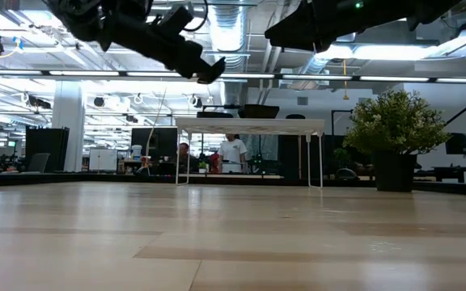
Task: Pick & Place Mini shaped plates
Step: Stack the leaf-shaped plate on top of the leaf-shaped plates on the shelf
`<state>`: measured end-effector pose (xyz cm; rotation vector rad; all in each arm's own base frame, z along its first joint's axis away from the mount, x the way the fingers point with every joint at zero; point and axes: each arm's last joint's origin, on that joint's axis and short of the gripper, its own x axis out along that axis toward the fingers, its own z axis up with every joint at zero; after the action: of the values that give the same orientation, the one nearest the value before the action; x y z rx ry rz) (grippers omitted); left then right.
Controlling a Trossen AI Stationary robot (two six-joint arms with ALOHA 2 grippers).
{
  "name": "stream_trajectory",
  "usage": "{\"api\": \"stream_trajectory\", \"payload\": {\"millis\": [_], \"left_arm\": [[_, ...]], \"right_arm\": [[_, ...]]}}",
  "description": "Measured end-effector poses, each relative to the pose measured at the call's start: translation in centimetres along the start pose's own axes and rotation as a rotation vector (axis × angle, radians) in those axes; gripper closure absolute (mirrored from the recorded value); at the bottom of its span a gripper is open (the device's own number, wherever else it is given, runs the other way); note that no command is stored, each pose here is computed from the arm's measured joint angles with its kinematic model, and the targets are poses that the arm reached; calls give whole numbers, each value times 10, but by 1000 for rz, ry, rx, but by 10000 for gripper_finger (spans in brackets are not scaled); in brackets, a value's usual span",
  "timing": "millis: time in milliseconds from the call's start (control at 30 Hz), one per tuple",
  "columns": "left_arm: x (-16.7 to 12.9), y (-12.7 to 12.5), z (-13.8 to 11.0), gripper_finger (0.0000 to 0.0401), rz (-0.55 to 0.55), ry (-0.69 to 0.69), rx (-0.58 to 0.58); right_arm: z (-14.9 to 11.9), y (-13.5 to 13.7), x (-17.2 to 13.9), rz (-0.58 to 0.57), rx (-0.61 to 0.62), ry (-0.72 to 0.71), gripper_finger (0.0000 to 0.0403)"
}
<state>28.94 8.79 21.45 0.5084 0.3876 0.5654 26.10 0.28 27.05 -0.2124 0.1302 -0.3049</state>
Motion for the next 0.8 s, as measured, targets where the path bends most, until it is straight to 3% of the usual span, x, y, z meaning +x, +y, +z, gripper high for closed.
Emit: {"api": "stream_trajectory", "payload": {"millis": [233,333,433,800], "left_arm": [[15,21,7,394,6,171,107],[20,33,10,394,34,169,127],[25,40,9,393,-11,159,131],[46,24,-16,393,-88,236,201]], "right_arm": [[0,0,0,-2,1,-2,173],[0,-1,0,-4,2,-2,173],[0,-2,1,-8,2,-1,173],[0,-3,1,-13,4,-1,173]]}}
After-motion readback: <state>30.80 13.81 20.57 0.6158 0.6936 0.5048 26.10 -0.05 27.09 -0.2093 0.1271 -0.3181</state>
